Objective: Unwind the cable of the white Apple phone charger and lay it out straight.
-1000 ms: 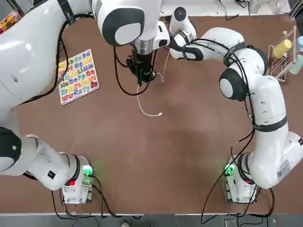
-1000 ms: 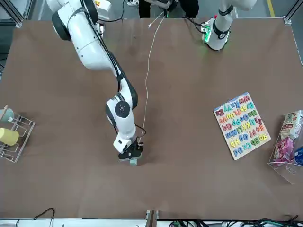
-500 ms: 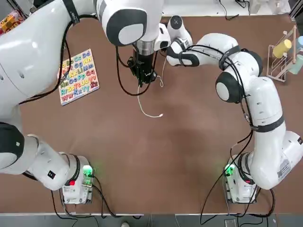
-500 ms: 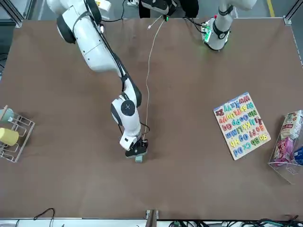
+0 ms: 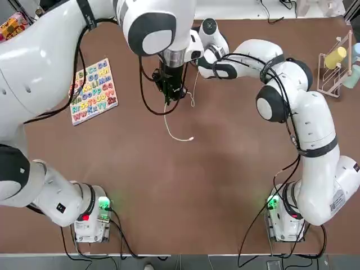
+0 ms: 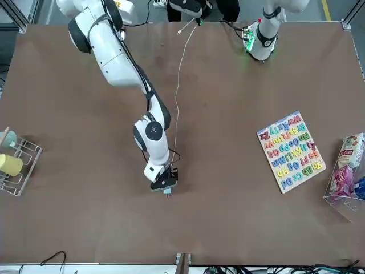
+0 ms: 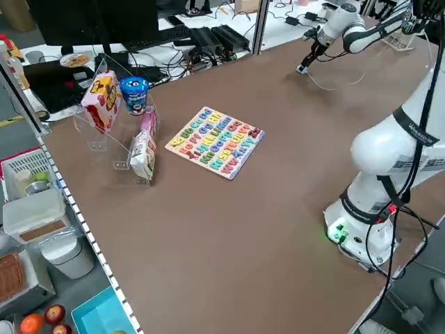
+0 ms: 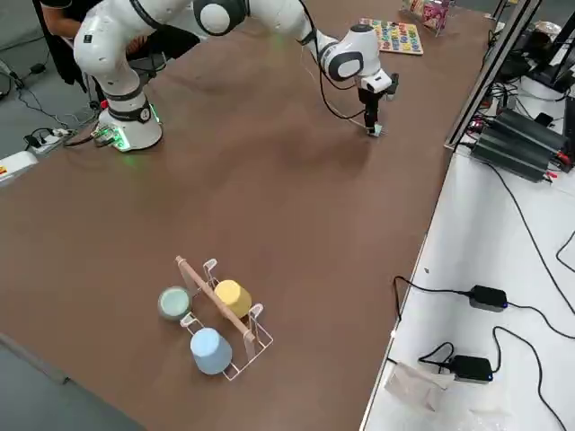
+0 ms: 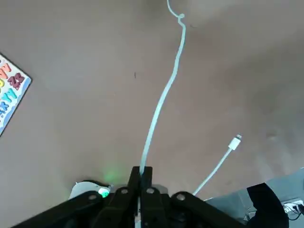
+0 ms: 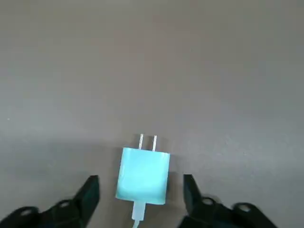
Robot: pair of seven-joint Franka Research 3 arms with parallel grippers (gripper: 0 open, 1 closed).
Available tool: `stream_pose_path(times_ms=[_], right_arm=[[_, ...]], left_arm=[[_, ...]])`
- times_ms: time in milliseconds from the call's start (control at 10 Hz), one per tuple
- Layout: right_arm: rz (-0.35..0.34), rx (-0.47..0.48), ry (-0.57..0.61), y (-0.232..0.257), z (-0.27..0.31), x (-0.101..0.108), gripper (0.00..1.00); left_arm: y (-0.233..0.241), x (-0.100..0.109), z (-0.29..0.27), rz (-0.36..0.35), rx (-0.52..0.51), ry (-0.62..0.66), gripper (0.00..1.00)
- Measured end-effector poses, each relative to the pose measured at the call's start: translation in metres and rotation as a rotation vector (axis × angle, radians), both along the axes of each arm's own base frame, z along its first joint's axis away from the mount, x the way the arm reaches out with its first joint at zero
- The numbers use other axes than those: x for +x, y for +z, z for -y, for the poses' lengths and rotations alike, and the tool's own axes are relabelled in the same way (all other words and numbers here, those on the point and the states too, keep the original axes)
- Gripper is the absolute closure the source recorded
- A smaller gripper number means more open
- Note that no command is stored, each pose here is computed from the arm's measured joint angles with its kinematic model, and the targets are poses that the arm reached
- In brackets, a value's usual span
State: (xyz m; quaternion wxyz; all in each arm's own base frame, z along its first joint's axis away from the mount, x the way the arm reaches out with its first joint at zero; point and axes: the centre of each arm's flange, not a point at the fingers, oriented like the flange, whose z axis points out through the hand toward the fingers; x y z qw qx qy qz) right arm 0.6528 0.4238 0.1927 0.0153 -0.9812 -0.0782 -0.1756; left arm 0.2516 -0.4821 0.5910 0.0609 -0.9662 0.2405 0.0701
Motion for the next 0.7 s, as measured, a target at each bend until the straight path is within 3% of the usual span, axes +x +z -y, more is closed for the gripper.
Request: stream_pose_path(times_ms=[200, 400, 600, 700], right_arm=[[0.003, 0.007, -0.013, 0.002, -0.001, 0.001, 0.12], [0.023, 0.020, -0.042, 0.014, 0.008, 0.012, 0.10], [0.037, 0.015, -0.085, 0.032, 0.042, 0.037, 0.00], [0.036, -0.003, -0.084, 0.039, 0.065, 0.049, 0.00]], left_arm=[[-0.002, 0.001, 0.001, -0.004, 0.002, 0.000, 0.96], [-0.003, 0.001, 0.001, -0.005, 0.003, -0.001, 0.87], [-0.005, -0.001, 0.003, -0.005, 0.008, 0.017, 0.59], [-0.003, -0.001, 0.005, 0.002, 0.007, 0.053, 0.43]])
